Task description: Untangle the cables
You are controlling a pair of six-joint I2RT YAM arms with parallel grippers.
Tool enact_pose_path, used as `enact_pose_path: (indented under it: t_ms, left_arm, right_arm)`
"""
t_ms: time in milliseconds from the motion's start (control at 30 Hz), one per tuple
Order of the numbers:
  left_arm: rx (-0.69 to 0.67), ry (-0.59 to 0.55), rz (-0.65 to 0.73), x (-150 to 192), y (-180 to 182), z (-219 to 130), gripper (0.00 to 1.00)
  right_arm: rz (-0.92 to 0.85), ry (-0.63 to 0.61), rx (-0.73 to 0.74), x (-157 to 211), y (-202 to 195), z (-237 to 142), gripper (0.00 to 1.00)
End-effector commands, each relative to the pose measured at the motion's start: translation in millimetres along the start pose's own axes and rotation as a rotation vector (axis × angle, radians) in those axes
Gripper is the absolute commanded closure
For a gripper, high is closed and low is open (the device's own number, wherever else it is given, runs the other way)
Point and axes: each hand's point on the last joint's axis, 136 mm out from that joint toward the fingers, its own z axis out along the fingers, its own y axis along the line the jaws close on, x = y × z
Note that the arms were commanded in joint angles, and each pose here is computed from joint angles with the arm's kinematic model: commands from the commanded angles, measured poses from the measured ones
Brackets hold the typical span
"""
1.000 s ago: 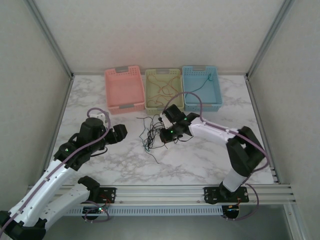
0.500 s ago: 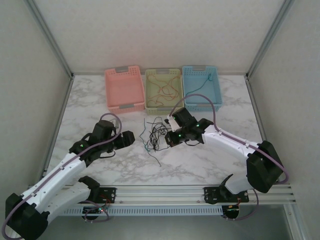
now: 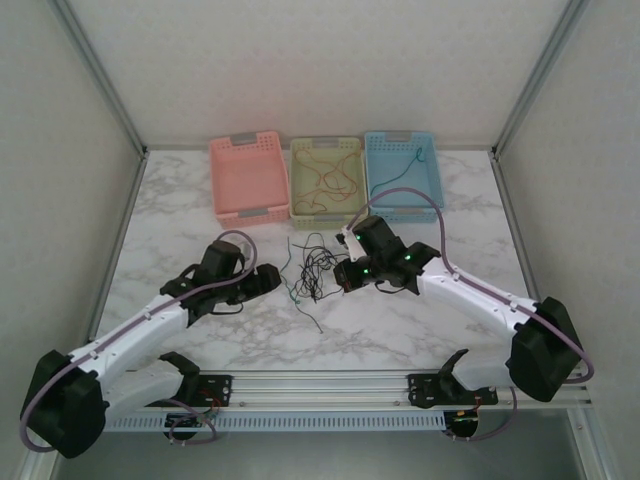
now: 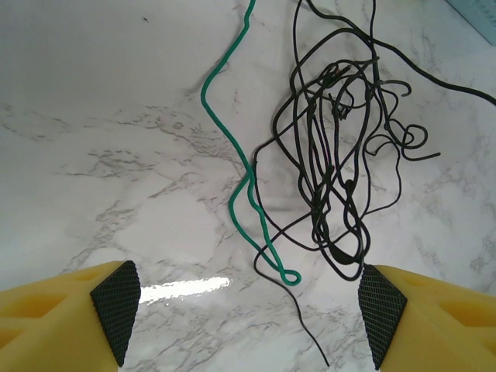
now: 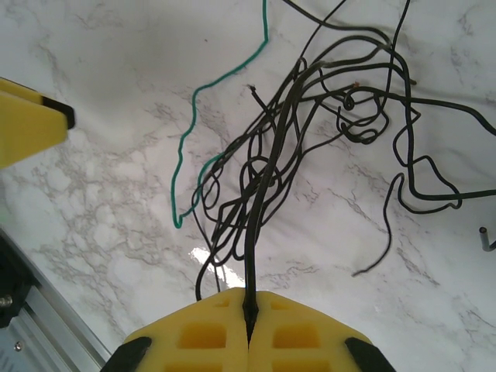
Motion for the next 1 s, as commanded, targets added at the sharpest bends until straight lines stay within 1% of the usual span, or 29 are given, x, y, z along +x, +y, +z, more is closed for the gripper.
enact_pose_path:
  t_ms: [0,100,267,433,567,667,767,833,967]
  left_arm:
    - [0.055,0.001,-0.026,-2,-11,7,0.23]
    - [0.077,0.008,-0.033,-6,-19,15,0.24]
    - [0.064,0.051,-0.039,-5,-22,39,0.28]
    - [0.032,0.099,-0.055,2,-20,65,0.37]
    - [0.013,0.092,-0.039,1,-25,74,0.41]
    - [-0.009,0.105,-0.029,6,-24,82,0.50]
    - [-0.033,0.124,-0.026,12,-19,88,0.65]
    - [-0.051,0.123,-0.023,13,-14,88,0.69]
    - [-0.068,0.119,-0.017,15,-8,85,0.85]
  right_arm:
    - [-0.001,-0.028,-0.007,0,3,-6,1.00]
    - [-0.003,-0.032,-0.014,2,4,-8,1.00]
    - [0.000,-0.024,-0.007,7,1,-7,1.00]
    - [-0.003,-0.026,-0.001,9,0,-9,1.00]
    - [0.001,-0.021,0.001,11,-1,-8,1.00]
    - [0.002,-0.021,0.001,12,-1,-9,1.00]
    - [0.000,-0.025,0.009,13,-3,-10,1.00]
    - [-0.001,-0.027,0.016,13,-4,-11,1.00]
    - [0.001,-0.032,0.028,15,-7,-13,1.00]
